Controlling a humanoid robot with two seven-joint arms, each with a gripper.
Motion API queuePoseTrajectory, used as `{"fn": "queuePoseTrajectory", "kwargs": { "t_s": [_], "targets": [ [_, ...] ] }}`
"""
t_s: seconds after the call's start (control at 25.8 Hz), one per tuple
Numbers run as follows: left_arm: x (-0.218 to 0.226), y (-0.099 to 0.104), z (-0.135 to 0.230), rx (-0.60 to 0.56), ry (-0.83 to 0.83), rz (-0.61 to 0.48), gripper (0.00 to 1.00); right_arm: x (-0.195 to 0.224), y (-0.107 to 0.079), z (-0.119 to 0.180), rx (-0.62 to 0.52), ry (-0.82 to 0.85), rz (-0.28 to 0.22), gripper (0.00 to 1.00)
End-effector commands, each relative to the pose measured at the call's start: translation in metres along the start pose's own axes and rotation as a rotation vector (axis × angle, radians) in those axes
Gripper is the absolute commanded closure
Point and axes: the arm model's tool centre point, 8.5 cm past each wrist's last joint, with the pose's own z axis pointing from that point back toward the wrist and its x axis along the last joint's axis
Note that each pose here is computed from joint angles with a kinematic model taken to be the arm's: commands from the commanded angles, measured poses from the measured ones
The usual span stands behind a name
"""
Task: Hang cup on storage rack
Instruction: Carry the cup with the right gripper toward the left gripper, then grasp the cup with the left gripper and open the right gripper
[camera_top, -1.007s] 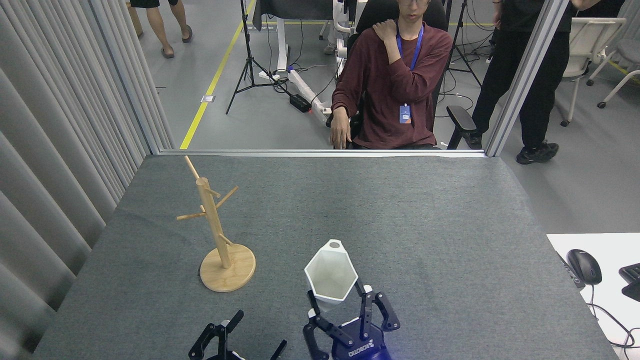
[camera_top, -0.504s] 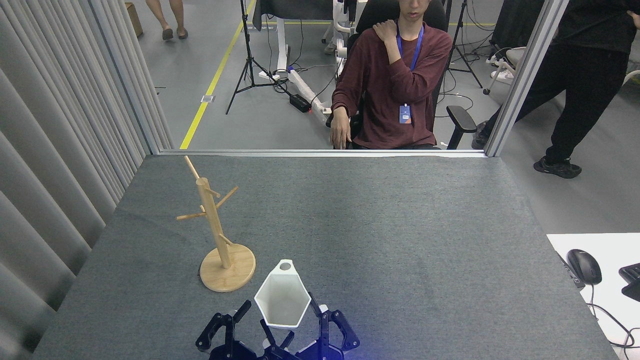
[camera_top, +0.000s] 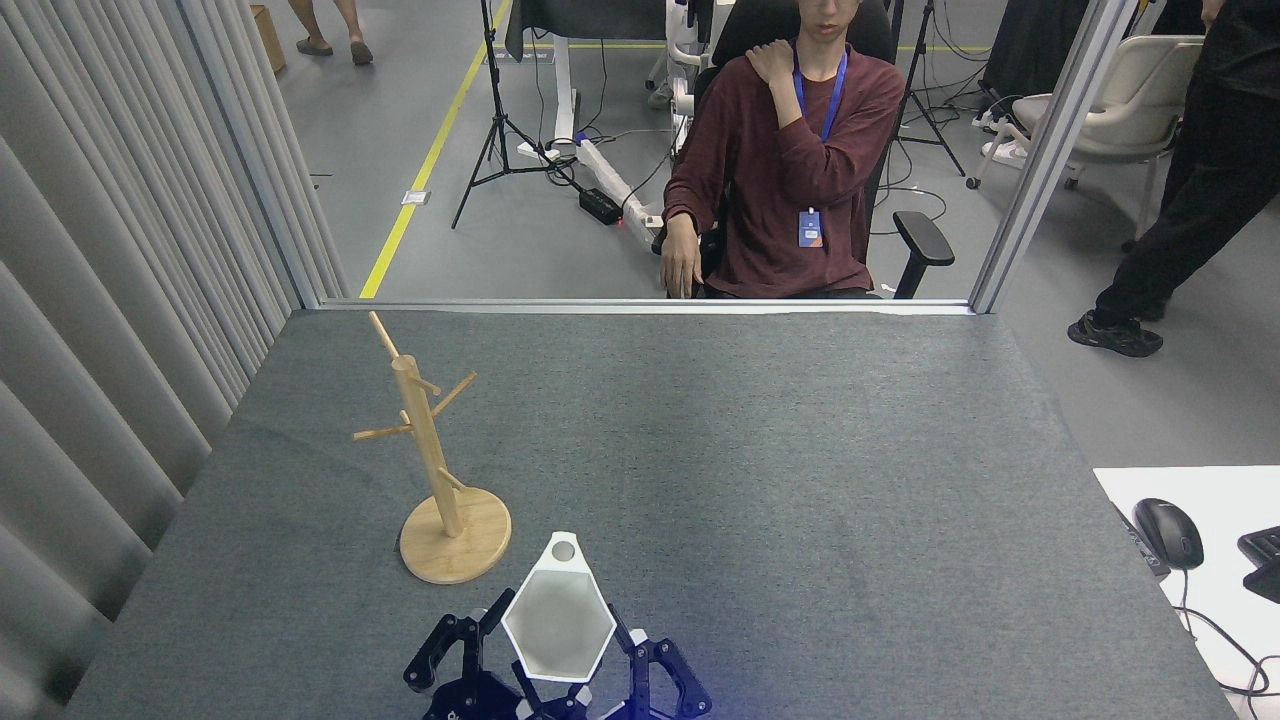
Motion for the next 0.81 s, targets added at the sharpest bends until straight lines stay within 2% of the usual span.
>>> {"fn": "queuePoseTrajectory", "kwargs": {
  "t_s": [0.0, 0.15, 0.23, 0.39, 0.54, 0.66, 0.77],
  "targets": [
    [0.003, -0.001, 0.002, -0.005, -0.015, 0.008, 0.0, 0.0, 0.0, 0.0, -0.002, 0.001, -0.001, 0.44],
    [0.011, -0.001, -0.002, 0.002, -0.032, 0.013, 0.02, 0.002, -0.001, -0.001, -0.004, -0.002, -0.004, 0.44],
    [0.01, 0.0, -0.004, 0.003, -0.033, 0.001, 0.22, 0.005, -0.001, -0.001, -0.006, -0.008, -0.006, 0.43],
    [0.009, 0.003, -0.006, 0.015, -0.035, -0.004, 0.49, 0.009, 0.001, 0.0, 0.001, -0.016, -0.009, 0.43],
    [0.009, 0.003, -0.006, 0.022, -0.033, -0.005, 0.5, 0.013, 0.0, 0.0, -0.002, -0.026, -0.013, 0.43],
    [0.009, 0.003, -0.006, 0.022, -0.034, -0.005, 0.63, 0.014, -0.001, -0.001, -0.004, -0.028, -0.014, 0.43],
    [0.009, 0.004, -0.006, 0.023, -0.035, -0.005, 0.7, 0.014, -0.001, -0.001, -0.004, -0.029, -0.012, 0.43]
  ]
}}
